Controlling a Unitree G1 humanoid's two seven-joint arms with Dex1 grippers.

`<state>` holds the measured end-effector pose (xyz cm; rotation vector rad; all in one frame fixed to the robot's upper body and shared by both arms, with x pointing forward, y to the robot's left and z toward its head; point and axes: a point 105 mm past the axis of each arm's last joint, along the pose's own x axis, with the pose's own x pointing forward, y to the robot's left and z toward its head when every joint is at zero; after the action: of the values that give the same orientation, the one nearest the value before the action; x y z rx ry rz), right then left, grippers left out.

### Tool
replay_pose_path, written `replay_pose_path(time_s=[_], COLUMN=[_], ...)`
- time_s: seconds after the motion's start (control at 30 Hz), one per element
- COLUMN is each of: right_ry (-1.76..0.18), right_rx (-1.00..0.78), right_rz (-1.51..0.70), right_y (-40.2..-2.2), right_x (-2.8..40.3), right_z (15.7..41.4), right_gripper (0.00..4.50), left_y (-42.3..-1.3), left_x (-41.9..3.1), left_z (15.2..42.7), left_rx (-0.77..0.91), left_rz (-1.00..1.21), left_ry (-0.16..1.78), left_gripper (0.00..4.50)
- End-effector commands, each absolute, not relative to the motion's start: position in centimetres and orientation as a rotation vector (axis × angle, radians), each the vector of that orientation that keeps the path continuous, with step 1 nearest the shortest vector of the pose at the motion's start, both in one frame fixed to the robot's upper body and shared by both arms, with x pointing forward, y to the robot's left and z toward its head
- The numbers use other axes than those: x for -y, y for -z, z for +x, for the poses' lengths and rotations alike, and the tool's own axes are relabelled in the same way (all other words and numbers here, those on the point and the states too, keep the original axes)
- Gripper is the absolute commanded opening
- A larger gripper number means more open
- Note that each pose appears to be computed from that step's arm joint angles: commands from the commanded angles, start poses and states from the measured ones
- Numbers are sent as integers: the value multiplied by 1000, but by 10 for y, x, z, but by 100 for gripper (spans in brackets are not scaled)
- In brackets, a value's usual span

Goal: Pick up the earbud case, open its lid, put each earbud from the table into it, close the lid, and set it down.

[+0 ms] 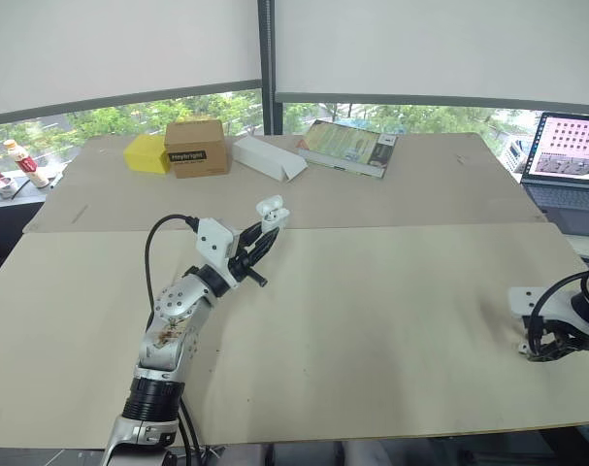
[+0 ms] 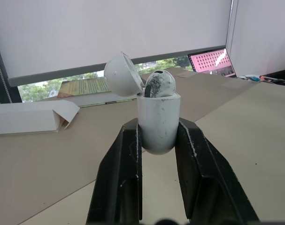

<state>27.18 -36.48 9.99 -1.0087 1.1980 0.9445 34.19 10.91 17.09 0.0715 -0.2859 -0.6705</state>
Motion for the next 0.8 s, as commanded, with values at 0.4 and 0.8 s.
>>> replay_pose_path(time_s=[0.4, 0.8], right_ry=[-955, -962], right_rx=[-1147, -1137], right_rz=[-1021, -998], right_y=[-104, -103], right_x=[353, 348], right_z=[281, 279], right_gripper=[234, 234], left_y=[-183, -183], left_x=[-109, -107], left_z=[339, 338], left_rx=[336, 334], left_rz=[89, 89], left_ry=[664, 671], left_gripper=[50, 50])
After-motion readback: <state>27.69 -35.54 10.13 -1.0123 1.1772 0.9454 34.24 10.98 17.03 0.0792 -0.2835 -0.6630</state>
